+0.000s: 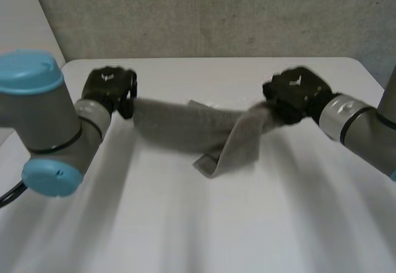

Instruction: Fold the towel.

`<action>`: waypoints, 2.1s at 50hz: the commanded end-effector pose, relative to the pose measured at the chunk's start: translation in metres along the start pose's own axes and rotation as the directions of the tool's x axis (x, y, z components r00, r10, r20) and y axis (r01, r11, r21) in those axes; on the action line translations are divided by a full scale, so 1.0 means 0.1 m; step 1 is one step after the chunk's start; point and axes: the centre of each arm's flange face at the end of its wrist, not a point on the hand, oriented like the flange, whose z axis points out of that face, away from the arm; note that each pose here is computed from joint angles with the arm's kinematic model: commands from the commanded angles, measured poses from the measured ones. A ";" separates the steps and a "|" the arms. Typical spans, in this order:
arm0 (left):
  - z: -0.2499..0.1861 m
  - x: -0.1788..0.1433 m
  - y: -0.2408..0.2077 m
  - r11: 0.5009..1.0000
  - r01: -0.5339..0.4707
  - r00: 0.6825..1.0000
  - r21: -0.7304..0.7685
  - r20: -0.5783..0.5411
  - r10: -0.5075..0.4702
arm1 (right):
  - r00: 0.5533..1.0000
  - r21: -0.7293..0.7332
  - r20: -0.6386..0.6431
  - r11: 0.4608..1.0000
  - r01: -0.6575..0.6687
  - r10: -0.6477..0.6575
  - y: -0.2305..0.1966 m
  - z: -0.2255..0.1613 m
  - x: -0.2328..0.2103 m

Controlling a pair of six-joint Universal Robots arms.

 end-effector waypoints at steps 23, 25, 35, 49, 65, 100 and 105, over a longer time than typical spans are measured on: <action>-0.91 -0.19 -1.10 0.911 0.254 0.967 0.325 -0.083 -0.240 | 0.957 0.522 -0.054 0.825 -0.216 0.284 -1.21 -0.23 0.52; -0.93 -0.17 -1.03 0.916 0.262 0.965 0.304 -0.087 -0.247 | 0.957 0.508 -0.028 0.829 -0.235 0.288 -1.16 -0.12 0.46; -1.15 0.35 -0.31 0.969 0.241 0.950 0.058 -0.217 -0.224 | 0.931 0.303 0.121 0.881 -0.365 0.344 -0.56 0.55 -0.09; -1.31 0.67 0.03 0.978 0.193 0.931 -0.077 -0.301 -0.208 | 0.902 0.071 0.263 0.926 -0.371 0.341 -0.17 0.65 -0.62; -1.11 0.46 -0.40 0.988 0.100 0.969 0.119 -0.238 -0.069 | 0.969 0.130 -0.005 0.961 -0.244 0.247 -0.57 0.09 -0.16; 0.80 0.51 0.33 0.995 0.091 0.936 -0.039 -0.338 -0.099 | 0.960 -0.111 -0.133 0.959 -0.260 0.245 0.58 -0.52 -0.83; 0.87 0.57 0.47 0.994 0.086 0.928 -0.062 -0.359 -0.103 | 0.959 -0.136 -0.136 0.954 -0.266 0.247 0.66 -0.50 -0.86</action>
